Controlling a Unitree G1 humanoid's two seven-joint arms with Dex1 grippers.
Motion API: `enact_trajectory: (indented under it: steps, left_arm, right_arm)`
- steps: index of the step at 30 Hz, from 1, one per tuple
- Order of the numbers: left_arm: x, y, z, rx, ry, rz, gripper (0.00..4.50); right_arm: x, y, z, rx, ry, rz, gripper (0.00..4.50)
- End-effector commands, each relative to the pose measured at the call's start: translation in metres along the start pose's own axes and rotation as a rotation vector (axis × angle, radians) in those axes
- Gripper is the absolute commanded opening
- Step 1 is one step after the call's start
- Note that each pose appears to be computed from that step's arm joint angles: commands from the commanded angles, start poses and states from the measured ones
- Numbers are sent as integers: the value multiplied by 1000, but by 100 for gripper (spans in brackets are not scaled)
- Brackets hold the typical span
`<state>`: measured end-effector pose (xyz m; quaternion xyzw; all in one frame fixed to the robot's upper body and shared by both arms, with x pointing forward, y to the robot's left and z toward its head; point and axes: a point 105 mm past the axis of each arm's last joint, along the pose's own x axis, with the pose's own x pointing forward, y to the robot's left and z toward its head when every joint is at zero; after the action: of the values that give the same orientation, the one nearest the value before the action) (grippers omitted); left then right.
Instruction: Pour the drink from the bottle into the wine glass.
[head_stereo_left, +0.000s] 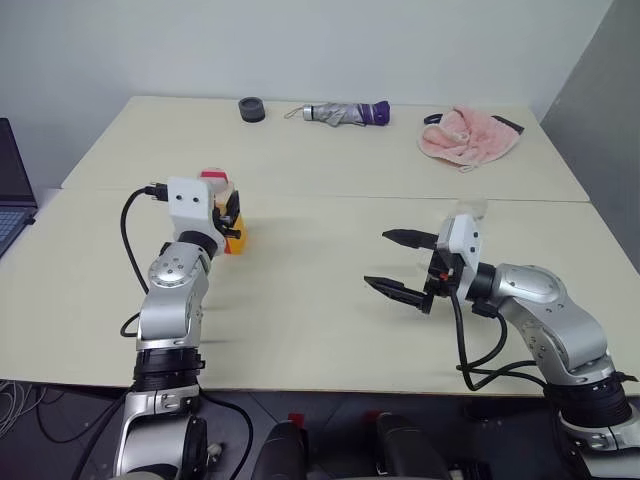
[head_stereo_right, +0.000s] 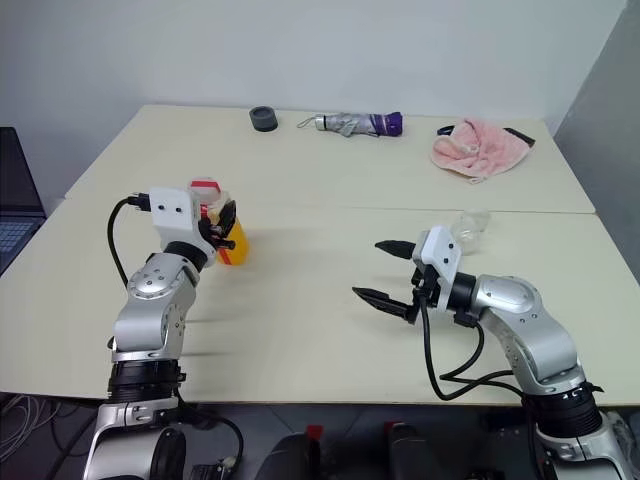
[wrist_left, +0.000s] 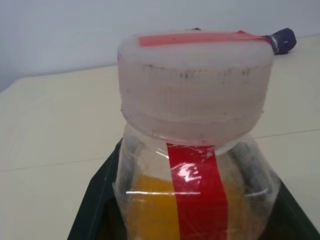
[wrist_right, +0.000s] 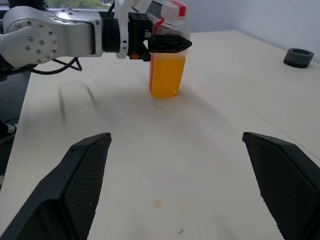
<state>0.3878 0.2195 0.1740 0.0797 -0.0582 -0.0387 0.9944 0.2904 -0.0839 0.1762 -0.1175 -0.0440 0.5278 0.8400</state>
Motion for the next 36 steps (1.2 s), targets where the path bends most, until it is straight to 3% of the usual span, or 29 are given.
enact_trajectory:
  steps: [1, 6, 14, 22, 29, 36]
  left_arm:
    - [-5, -11, 26, 3, -92, -96, 181]
    - [-9, -30, 31, -29, -116, -234, 181]
    - [-34, -105, 37, -105, -134, -777, 181]
    - [-52, -140, 38, -78, -126, -1154, 181]
    - [-56, -151, 36, -93, -106, -1327, 181]
    - [-48, -161, 36, -28, -123, -1380, 181]
  right_arm:
    - [-1, 1, 11, -52, -28, -34, 450]
    - [-5, -4, 12, -68, -46, -106, 450]
    - [-13, -4, 14, 5, -36, -123, 450]
    - [-5, 0, 32, 81, -68, -146, 450]
    - [10, -4, 40, 42, -36, -192, 450]
    - [25, 8, 55, 70, -63, -98, 450]
